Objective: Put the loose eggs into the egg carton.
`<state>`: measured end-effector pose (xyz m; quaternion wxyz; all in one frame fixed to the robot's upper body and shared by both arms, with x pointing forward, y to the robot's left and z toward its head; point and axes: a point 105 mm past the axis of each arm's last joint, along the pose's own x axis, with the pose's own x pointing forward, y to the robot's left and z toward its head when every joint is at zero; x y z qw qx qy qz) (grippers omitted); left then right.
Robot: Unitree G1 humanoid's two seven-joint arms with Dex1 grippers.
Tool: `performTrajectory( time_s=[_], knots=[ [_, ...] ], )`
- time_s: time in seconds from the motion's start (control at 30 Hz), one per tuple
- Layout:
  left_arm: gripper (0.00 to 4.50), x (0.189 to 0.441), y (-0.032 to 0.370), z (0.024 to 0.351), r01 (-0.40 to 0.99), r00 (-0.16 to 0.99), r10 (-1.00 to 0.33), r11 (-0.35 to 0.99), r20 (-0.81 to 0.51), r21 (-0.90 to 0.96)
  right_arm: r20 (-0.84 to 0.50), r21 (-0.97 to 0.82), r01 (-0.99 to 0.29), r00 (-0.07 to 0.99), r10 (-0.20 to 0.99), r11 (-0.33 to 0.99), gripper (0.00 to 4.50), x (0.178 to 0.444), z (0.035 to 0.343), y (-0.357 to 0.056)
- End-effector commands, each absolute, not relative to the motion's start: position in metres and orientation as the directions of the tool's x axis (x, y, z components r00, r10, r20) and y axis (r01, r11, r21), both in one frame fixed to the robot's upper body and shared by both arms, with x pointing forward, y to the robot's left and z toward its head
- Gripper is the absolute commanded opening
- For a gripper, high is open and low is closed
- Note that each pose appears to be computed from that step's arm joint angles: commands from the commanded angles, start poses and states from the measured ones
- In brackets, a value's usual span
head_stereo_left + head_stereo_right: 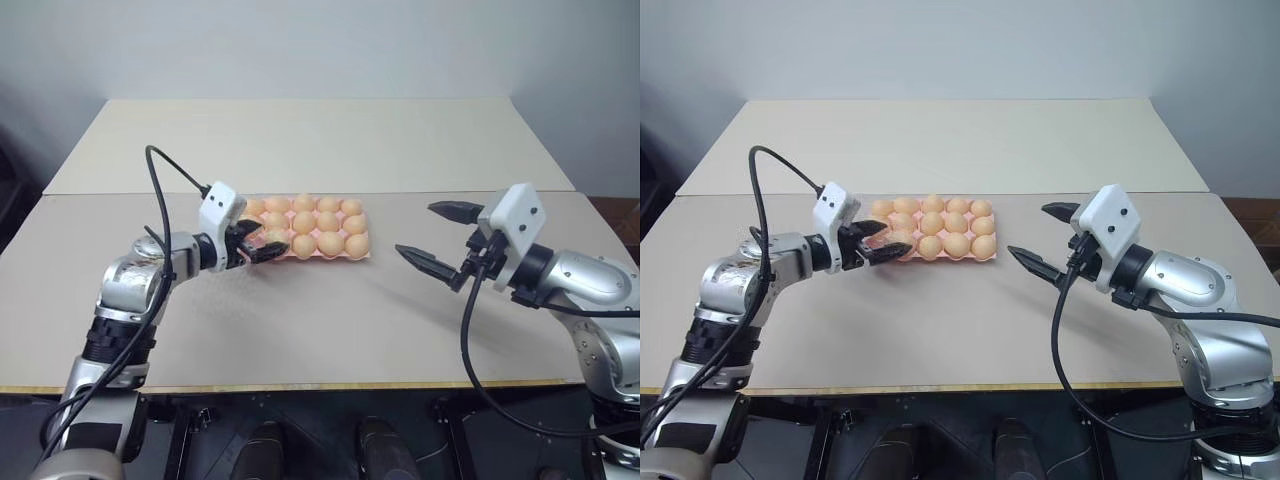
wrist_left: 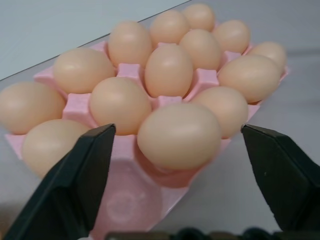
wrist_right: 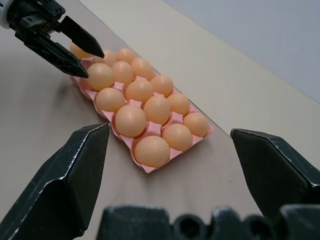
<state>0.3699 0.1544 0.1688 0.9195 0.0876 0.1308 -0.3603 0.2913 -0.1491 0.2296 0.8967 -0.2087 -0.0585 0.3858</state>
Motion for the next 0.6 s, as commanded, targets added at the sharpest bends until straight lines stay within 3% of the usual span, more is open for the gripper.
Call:
performTrajectory(
  time_s=[0.03, 0.2, 0.37, 0.6],
  knots=[
    [4.41, 0.363, 0.167, 0.197, 0.667, 0.741, -0.629, 0.728, -0.233, 0.159, -0.018, -0.446, -0.659, 0.683, 0.730, 0.606, 4.50, 0.289, 0.241, -0.147],
    [4.41, 0.345, 0.197, 0.219, 0.644, 0.765, -0.616, 0.739, -0.187, 0.201, -0.023, -0.444, -0.667, 0.676, 0.736, 0.598, 4.50, 0.291, 0.241, -0.147],
    [4.41, 0.306, 0.236, 0.231, 0.662, 0.746, -0.653, 0.704, -0.134, 0.256, -0.041, -0.443, -0.684, 0.662, 0.749, 0.580, 4.50, 0.293, 0.240, -0.152],
    [4.41, 0.270, 0.286, 0.218, 0.614, 0.789, -0.587, 0.750, -0.179, 0.245, -0.072, -0.424, -0.727, 0.621, 0.780, 0.540, 4.50, 0.294, 0.238, -0.159]
  ],
)
